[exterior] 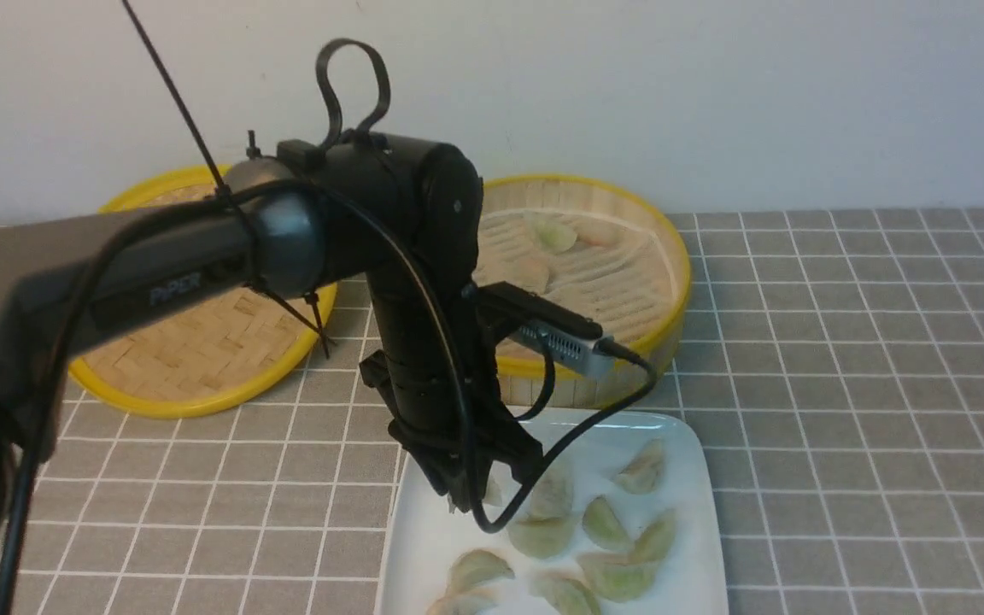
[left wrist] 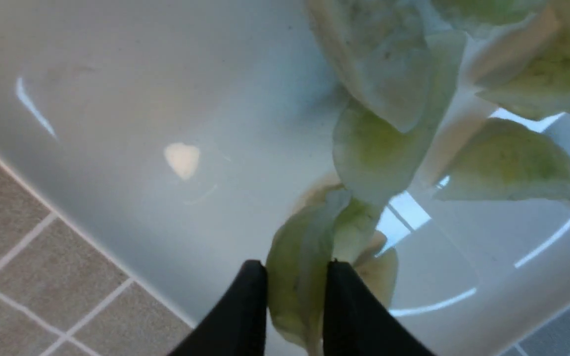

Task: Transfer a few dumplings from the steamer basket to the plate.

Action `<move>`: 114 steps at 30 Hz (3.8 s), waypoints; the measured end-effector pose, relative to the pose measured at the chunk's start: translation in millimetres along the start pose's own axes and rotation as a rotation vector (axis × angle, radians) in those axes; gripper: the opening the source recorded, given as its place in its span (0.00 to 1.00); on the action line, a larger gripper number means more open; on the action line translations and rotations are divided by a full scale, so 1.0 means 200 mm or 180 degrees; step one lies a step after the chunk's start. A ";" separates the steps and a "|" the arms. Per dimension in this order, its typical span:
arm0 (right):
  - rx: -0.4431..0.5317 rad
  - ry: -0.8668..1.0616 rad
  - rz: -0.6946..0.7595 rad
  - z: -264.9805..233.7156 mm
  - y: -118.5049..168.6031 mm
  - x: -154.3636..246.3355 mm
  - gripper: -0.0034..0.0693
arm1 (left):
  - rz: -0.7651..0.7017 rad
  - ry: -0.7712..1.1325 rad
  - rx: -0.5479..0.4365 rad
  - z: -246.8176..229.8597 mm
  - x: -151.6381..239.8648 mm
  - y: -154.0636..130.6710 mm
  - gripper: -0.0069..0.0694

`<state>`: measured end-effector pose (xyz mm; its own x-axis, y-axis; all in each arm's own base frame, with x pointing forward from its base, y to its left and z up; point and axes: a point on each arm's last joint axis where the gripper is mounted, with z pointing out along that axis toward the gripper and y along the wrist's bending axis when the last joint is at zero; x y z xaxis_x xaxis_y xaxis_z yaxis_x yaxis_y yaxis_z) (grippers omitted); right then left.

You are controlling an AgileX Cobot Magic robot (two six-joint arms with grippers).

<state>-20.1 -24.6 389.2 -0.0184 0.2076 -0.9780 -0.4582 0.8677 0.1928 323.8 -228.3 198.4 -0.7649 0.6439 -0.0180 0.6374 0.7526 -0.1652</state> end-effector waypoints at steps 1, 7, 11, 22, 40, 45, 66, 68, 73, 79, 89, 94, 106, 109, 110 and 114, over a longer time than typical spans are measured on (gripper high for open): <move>-0.0008 -0.0042 -0.0007 -0.01 0.00 0.01 0.10 | 0.0003 0.0004 -0.0026 0.02 -0.01 0.01 0.30; -0.0020 -0.0143 -0.0031 -0.04 -0.01 0.01 0.10 | -0.0018 -0.0118 -0.0120 0.08 -0.05 0.03 0.59; -0.0014 -0.0153 -0.0101 -0.04 -0.01 0.01 0.10 | -0.0113 -0.0180 -0.0124 0.05 -0.07 0.03 0.72; 0.0022 -0.0178 -0.0172 -0.04 -0.01 0.01 0.10 | -0.0125 -0.1054 -0.0342 -0.58 0.00 -0.06 0.11; 0.0107 -0.0398 -0.0320 -0.04 -0.02 -0.03 0.10 | 0.0006 -0.3553 -0.0469 -0.98 1.09 -0.26 0.08; 0.0108 -0.0398 -0.0321 -0.04 -0.02 -0.03 0.10 | -0.0020 -0.4323 -0.0450 -0.89 1.27 -0.26 0.08; 0.0110 -0.0399 -0.0332 -0.04 -0.02 -0.03 0.10 | -0.0008 -0.4840 -0.0436 -0.84 1.45 -0.27 0.08; 0.0110 -0.0399 -0.0332 -0.04 -0.02 -0.03 0.10 | 0.0025 -0.4837 -0.0470 -0.84 1.45 -0.27 0.08; 0.0110 -0.0399 -0.0332 -0.04 -0.02 -0.03 0.10 | 0.0234 -0.4719 -0.0744 -0.81 1.45 -0.25 0.08; 0.0110 -0.0399 -0.0332 -0.04 -0.02 -0.03 0.10 | 0.0011 -0.4575 -0.0977 -0.65 1.50 -0.19 0.08; 0.0110 -0.0399 -0.0332 -0.04 -0.02 -0.03 0.10 | -0.1142 -0.4432 -0.1664 -0.07 1.72 -0.03 0.08; 0.0109 -0.0403 -0.0327 -0.04 -0.02 -0.03 0.10 | -0.1289 -0.4317 -0.1761 0.06 1.75 0.00 0.08; 0.0114 -0.0401 -0.0338 -0.04 -0.02 -0.03 0.10 | -0.1335 -0.3988 -0.1683 0.11 1.76 -0.01 0.08; 0.0114 -0.0401 -0.0338 -0.04 -0.02 -0.03 0.10 | -0.1336 -0.3985 -0.1682 0.11 1.76 -0.01 0.08; 0.0114 -0.0401 -0.0338 -0.04 -0.02 -0.03 0.10 | -0.1336 -0.3985 -0.1682 0.11 1.76 -0.01 0.08; 0.0114 -0.0401 -0.0338 -0.04 -0.02 -0.03 0.10 | -0.1335 -0.3981 -0.1683 0.11 1.76 -0.01 0.08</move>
<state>-25.4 -33.6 392.9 0.1410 0.1669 -0.9758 -0.4195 0.9029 0.0938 52.1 -5.8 170.8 -0.3020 0.0291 -0.9529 0.0924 0.9957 0.0012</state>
